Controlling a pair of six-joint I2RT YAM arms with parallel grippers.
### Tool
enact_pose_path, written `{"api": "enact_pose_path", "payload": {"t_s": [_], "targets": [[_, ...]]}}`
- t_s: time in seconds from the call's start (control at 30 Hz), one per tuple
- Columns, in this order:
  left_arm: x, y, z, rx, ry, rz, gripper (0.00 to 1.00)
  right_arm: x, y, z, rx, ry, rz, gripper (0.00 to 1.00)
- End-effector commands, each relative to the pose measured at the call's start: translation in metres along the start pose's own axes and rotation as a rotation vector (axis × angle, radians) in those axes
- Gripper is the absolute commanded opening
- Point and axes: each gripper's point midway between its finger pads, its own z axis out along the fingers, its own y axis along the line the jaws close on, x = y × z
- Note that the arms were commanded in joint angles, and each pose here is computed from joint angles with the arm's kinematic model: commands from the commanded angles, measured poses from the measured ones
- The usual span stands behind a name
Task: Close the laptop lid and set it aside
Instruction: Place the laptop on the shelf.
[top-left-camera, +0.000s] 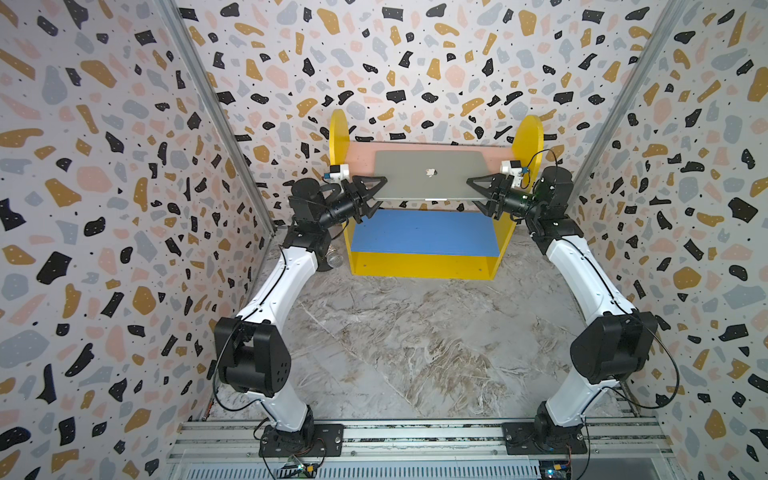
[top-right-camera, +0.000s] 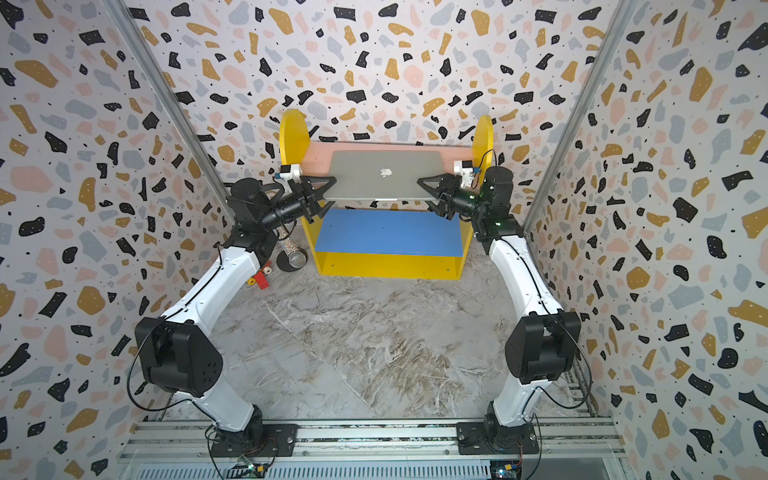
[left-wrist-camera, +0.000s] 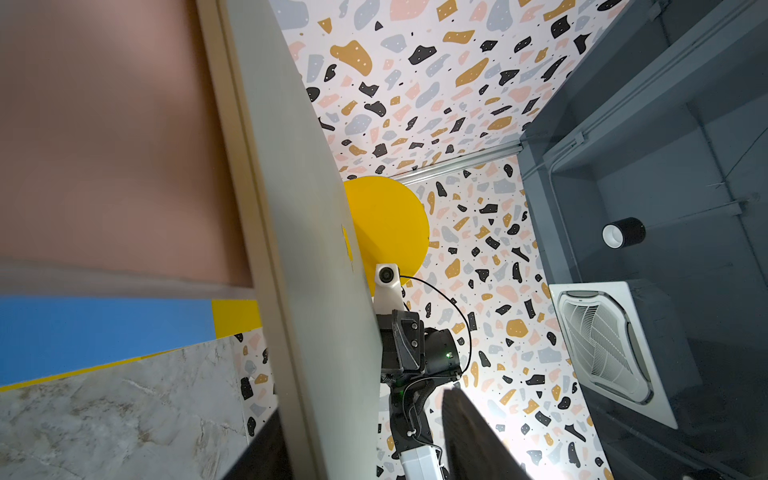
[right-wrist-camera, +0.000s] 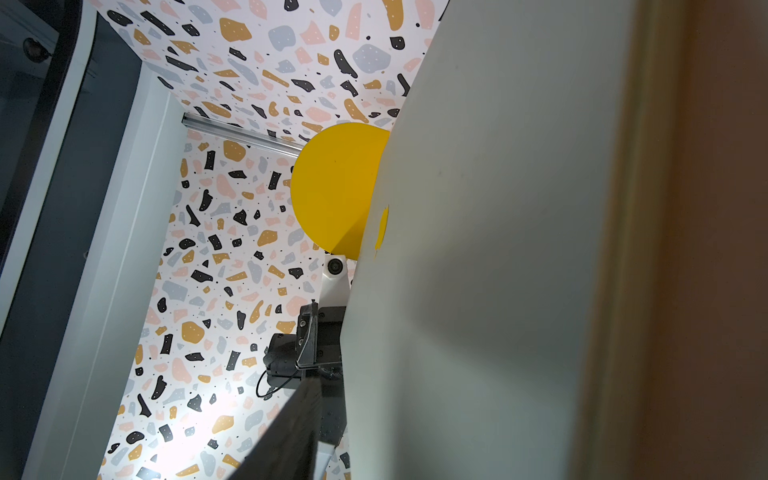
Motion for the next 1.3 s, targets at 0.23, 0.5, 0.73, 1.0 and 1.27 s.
{"api": "enact_pose_path", "payload": {"t_s": [0.23, 0.5, 0.73, 1.0, 1.27], "targets": [[0.004, -0.042, -0.006, 0.103, 0.008, 0.126, 0.66, 0.011, 0.030, -0.016, -0.016, 0.015, -0.096, 0.56], [0.003, -0.038, -0.008, 0.091, 0.002, 0.117, 0.67, 0.008, 0.021, -0.025, 0.005, 0.002, -0.089, 0.59], [0.004, -0.035, -0.010, 0.080, 0.002, 0.117, 0.69, 0.007, 0.023, -0.033, 0.011, -0.007, -0.103, 0.64], [0.003, -0.033, -0.018, 0.061, -0.004, 0.119, 0.71, 0.008, 0.024, -0.041, 0.014, -0.020, -0.104, 0.66], [0.009, -0.029, -0.028, 0.025, -0.006, 0.136, 0.71, 0.015, 0.022, -0.050, 0.029, -0.026, -0.101, 0.66]]}}
